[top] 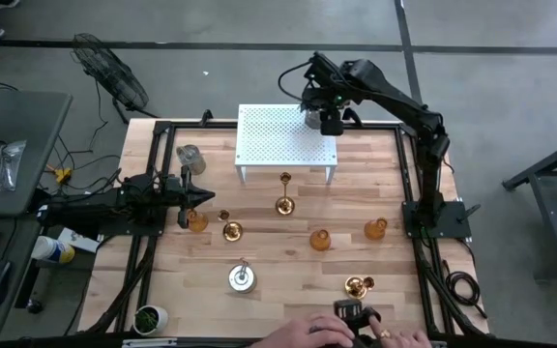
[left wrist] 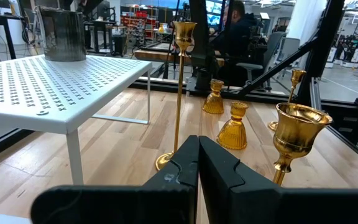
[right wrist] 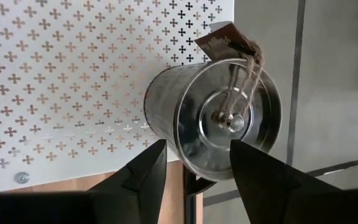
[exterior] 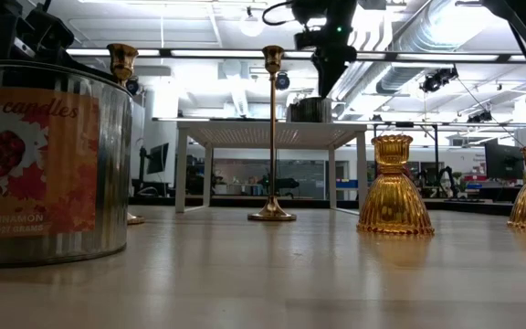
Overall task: Pick & Place candle stick holders
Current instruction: Put the bottom silver scented candle aligned with the other silver scented candle on the shelf
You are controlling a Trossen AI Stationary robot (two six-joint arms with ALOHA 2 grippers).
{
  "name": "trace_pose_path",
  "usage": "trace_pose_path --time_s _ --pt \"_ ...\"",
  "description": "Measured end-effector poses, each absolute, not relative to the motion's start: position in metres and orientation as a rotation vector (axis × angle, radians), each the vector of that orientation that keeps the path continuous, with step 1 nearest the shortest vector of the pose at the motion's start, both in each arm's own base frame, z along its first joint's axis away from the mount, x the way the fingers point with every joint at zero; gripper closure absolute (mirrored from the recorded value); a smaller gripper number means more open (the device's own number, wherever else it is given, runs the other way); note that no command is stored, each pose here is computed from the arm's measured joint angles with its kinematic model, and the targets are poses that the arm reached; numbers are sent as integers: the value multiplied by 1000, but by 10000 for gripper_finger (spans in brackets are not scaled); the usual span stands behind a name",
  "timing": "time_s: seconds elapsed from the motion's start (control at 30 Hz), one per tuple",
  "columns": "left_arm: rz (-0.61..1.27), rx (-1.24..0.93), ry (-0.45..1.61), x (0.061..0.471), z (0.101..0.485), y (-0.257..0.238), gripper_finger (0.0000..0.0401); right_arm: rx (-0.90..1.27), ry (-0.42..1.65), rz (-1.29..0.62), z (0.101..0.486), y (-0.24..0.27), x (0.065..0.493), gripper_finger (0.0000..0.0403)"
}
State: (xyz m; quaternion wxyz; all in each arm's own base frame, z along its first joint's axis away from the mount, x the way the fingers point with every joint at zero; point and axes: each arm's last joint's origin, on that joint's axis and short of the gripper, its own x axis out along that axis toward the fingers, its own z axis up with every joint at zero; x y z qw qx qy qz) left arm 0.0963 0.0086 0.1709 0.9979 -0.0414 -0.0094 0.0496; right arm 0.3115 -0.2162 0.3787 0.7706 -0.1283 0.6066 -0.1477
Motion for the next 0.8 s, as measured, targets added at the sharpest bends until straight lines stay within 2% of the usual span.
trace_pose_path --time_s 0.2,0.5,0.8 --pt "99 -83 -19 96 171 9 398 -205 1276 -321 394 -205 298 234" --pt "99 -83 -19 96 171 9 398 95 1147 -202 405 -189 289 238" --pt "99 -83 -19 96 171 9 398 101 1101 -151 418 -175 281 238"
